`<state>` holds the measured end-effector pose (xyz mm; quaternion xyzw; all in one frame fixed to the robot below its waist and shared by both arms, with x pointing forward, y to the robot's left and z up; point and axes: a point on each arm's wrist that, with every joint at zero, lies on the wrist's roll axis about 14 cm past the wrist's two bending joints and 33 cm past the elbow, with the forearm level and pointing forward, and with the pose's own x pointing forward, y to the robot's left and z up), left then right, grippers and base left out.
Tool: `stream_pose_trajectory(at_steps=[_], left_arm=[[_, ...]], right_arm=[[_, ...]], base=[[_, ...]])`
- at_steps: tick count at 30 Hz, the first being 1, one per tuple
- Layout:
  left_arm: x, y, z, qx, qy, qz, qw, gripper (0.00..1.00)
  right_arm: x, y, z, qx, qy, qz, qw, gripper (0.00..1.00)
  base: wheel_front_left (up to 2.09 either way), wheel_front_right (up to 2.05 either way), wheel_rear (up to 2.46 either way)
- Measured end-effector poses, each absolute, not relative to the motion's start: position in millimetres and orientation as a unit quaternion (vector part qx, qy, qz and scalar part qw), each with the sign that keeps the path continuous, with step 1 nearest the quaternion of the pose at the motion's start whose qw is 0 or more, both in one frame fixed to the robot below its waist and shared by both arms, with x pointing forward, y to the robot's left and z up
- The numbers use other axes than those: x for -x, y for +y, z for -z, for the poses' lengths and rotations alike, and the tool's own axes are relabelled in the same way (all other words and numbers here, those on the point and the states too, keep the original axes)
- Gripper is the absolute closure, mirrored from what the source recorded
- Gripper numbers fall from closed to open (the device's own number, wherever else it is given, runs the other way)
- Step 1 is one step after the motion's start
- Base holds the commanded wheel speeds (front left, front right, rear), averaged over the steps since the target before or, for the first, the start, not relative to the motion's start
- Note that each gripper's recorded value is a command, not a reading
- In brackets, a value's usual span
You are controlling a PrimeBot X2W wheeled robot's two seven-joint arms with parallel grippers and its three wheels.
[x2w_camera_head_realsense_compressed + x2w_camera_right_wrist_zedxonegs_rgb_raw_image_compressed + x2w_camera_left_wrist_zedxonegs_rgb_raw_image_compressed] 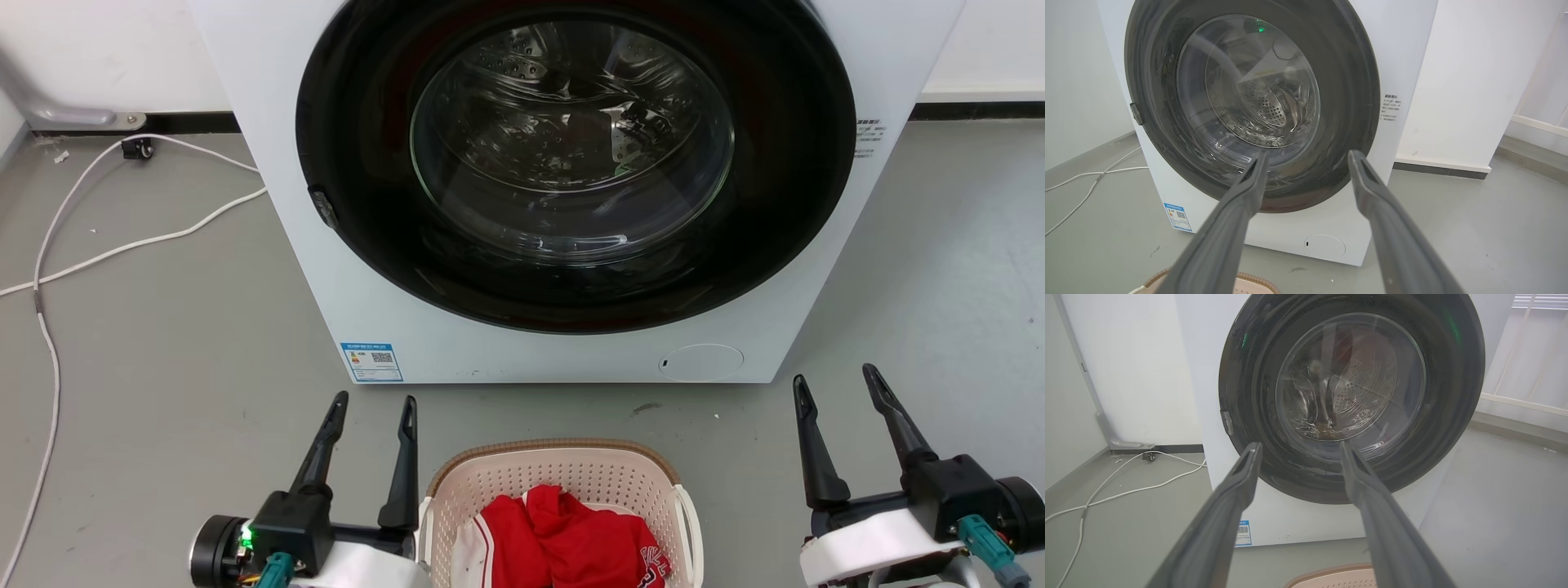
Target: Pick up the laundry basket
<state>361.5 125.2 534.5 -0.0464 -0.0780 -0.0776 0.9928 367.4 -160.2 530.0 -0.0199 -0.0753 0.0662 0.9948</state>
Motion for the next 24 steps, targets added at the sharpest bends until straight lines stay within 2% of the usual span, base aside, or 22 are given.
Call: stream_pose_trajectory(at_steps=[24], left_arm=[[-361.2,120.3,-522.6,0.027,-0.066,0.097,0.993,0.00]], right_arm=[[-367.4,-162.9,-518.4,0.025,-0.060,-0.063,0.996,0.00]], base=[[0.00,0.00,0.00]])
